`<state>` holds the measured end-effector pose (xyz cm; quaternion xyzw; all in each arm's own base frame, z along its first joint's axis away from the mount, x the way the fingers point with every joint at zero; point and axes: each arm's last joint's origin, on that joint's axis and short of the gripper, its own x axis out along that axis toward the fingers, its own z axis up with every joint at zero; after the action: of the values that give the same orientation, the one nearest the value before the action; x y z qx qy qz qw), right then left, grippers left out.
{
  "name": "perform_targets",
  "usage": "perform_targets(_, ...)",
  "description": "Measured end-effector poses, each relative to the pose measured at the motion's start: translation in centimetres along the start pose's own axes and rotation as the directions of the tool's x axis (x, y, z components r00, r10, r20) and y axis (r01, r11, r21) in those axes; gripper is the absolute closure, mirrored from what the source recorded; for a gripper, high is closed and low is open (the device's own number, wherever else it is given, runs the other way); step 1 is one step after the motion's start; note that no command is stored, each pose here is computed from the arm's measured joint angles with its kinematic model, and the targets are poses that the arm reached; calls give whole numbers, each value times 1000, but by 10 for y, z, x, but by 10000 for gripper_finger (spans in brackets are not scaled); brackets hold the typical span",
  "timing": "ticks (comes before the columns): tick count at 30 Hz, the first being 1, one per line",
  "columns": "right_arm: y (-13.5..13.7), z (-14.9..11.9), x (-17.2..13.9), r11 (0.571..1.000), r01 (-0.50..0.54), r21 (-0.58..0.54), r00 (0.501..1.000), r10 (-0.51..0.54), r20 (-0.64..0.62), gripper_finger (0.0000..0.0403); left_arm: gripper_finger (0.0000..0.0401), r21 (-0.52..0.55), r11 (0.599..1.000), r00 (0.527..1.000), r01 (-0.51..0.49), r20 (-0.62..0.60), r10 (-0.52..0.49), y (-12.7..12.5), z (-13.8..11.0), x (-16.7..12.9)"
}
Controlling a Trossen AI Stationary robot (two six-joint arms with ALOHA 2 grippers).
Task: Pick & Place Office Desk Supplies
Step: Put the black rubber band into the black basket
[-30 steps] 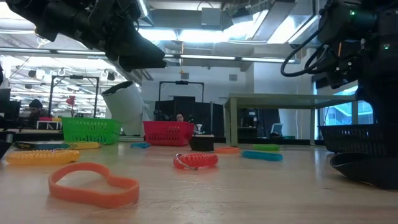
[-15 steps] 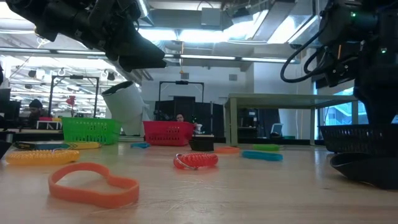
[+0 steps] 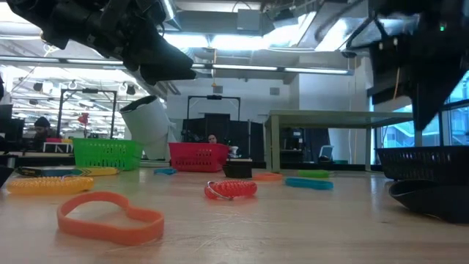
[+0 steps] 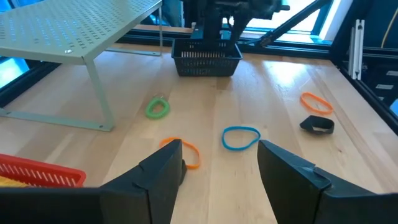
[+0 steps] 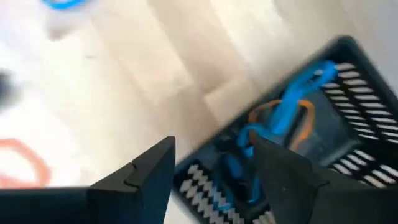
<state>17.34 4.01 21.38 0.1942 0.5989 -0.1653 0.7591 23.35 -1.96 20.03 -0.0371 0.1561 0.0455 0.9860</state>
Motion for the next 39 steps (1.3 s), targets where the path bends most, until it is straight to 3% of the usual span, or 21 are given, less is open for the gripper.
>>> perform_targets(4,17,3,-15,990,-139,-28,990,139,3,189,198,-12,1000,1000,0,0,0,0,0,0)
perform_targets(9,46,5,-25,945,-314,-87,944,321,75,189,198,-14,1000,1000,0,0,0,0,0,0)
perform_targets(15,85,-4,-12,883,-392,-258,906,419,55,189,198,-22,1000,1000,-5,1,5,0,0,0)
perform_targets(23,132,-15,20,856,-311,-412,948,311,-70,190,198,-32,999,1000,-5,1,5,0,0,0)
perform_targets(26,153,-13,26,822,-266,-503,963,254,-93,190,198,-32,999,1000,-6,1,6,0,0,0)
perform_targets(31,181,-2,33,740,-89,-667,995,89,-34,190,198,-32,999,1000,-6,1,6,0,0,0)
perform_targets(39,214,12,50,630,-89,-772,996,72,-56,190,198,-32,999,1000,-6,2,6,0,0,0)
